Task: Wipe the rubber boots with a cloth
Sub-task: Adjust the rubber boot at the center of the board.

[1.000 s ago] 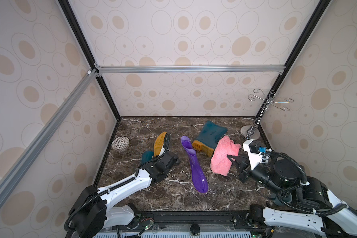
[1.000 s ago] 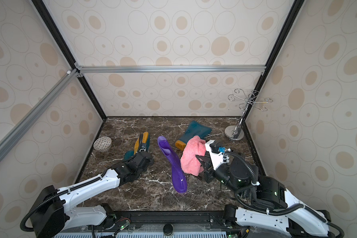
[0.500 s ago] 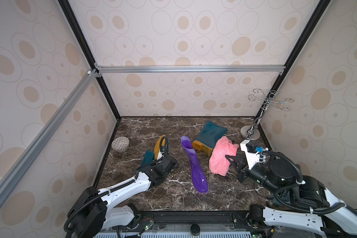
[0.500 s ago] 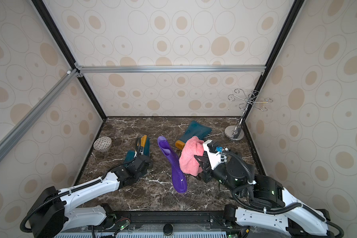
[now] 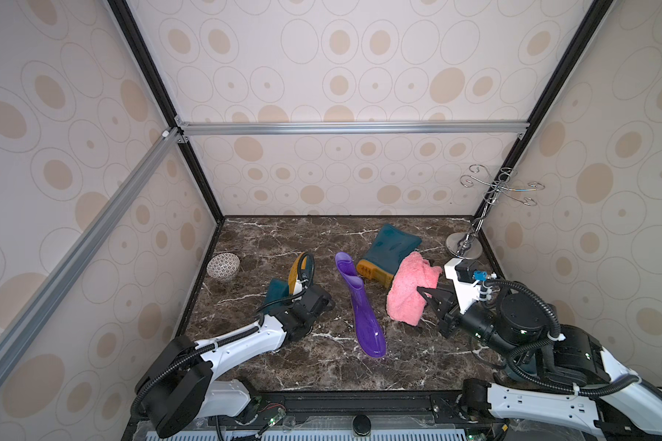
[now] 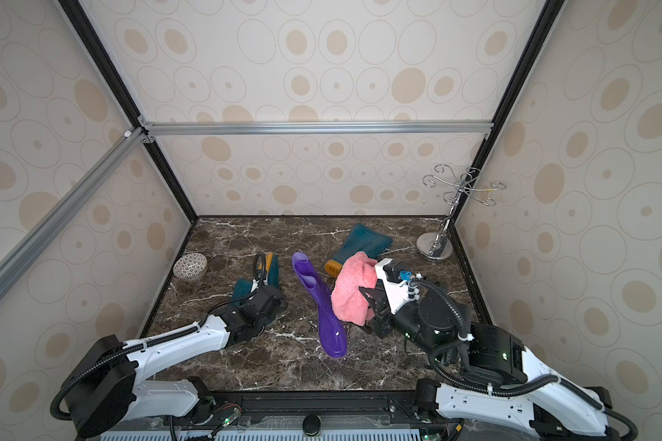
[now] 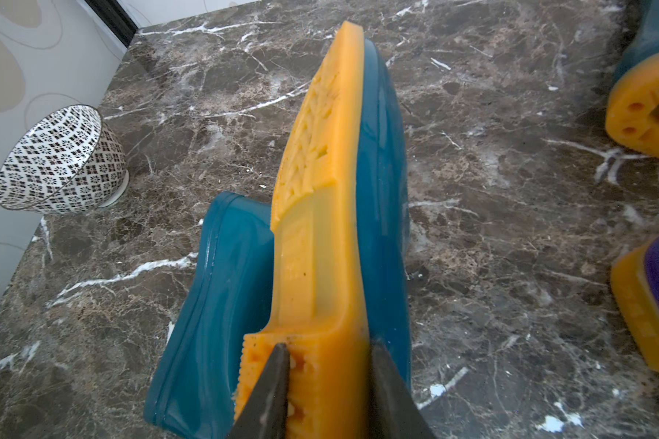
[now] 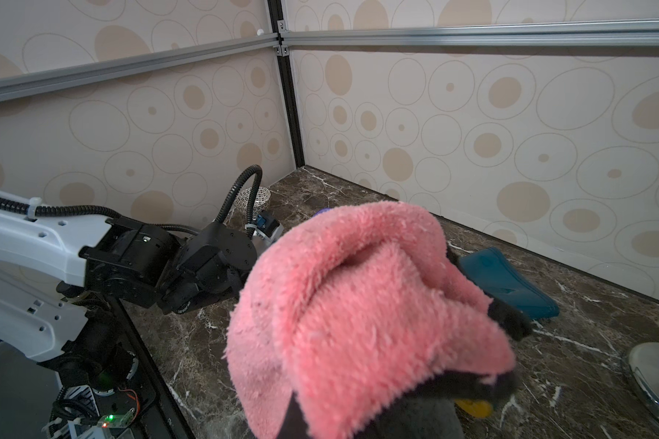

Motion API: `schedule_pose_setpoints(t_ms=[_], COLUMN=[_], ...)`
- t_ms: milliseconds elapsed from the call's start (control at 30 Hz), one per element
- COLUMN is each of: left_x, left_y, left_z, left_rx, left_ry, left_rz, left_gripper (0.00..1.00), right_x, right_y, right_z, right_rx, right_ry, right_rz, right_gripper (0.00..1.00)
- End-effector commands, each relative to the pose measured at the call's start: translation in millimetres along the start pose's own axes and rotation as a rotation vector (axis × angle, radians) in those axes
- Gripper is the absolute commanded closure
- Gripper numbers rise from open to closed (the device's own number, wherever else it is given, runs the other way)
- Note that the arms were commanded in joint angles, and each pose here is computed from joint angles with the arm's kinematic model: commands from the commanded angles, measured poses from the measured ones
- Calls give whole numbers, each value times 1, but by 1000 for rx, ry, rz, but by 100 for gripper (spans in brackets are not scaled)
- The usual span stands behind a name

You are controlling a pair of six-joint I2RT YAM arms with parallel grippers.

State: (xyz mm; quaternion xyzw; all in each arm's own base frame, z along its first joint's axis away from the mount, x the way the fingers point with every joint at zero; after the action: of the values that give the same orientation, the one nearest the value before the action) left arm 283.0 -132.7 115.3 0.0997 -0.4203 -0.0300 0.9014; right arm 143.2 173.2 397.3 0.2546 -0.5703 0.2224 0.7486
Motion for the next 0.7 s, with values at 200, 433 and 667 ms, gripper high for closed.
schedule_pose_setpoints(t_ms=[200,433,667], left_x=[-31,-21,-8], left_y=[3,5,11], left_z=[-13,-6,2], left_rx=[-4,-13,-4], left_ry=[100,82,55], left_rz=[31,38,45], left_gripper=[70,43,21], right_x=[12,11,12], right_y=[-2,1,1], right_z=[8,5,6], right_rx=[-1,11,16], right_ry=[-39,-34,-32], right_rz=[-12,-16,-21], right_gripper=[100,100,100])
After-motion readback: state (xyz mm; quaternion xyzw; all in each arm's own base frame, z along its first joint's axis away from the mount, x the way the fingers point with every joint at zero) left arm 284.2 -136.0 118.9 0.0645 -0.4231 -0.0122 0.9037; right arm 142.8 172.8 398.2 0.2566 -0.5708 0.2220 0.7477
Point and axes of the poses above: each gripper's point midway between its finger pads, its own z axis back along the fingers, its own y axis along the line the jaws close on, x = y × z, the point moved 2 cm from there along z, back along the fingers, and after that the axes turned 3 degrees about -z, right-handed, at the moved point
